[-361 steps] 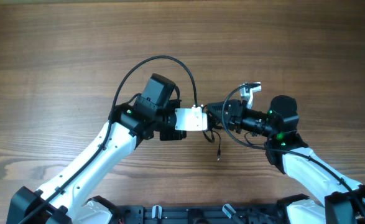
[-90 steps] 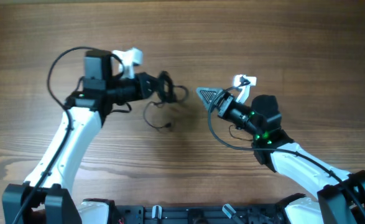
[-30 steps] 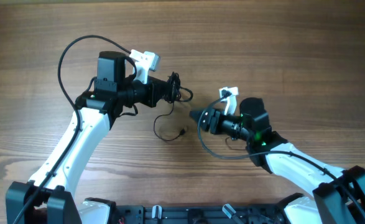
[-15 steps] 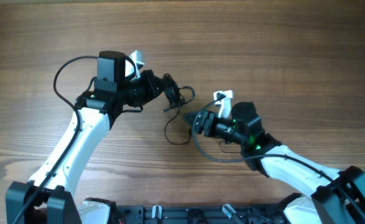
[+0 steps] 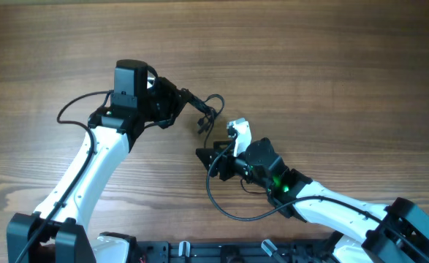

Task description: Untangle cables

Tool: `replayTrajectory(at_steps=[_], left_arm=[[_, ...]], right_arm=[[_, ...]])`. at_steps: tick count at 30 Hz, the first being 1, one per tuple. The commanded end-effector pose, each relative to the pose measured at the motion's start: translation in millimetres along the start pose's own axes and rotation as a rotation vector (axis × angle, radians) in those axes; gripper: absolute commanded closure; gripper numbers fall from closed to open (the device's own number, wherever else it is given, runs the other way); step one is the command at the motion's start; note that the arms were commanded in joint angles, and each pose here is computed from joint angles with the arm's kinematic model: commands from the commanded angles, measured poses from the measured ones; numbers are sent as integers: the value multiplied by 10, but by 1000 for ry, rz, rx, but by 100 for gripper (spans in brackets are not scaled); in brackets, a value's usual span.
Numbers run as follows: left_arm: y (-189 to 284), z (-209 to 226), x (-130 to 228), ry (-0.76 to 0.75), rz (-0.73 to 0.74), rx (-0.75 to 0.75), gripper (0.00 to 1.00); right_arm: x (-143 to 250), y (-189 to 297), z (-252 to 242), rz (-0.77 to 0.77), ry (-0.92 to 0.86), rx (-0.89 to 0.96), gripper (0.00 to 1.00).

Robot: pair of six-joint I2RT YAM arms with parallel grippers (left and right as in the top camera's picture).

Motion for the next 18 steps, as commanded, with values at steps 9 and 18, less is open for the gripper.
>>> replayTrajectory(at_steps=[9, 18], left_arm=[[-5, -16, -6, 321, 0, 6, 96], [-5, -12, 4, 361, 10, 2, 96]], right_arm=[[-13, -17, -15, 4, 20, 35, 72], [-168, 21, -42, -77, 1, 46, 0]])
Point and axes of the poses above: each gripper's point midway between its finger pads, its own y axis back along the fingers, its own z axis along the line the jaws close on, x = y × z, the point moved 8 cm from there along y, back along the fingers, and after that the axes turned 10 degrees about y, right-handed, at the moved point
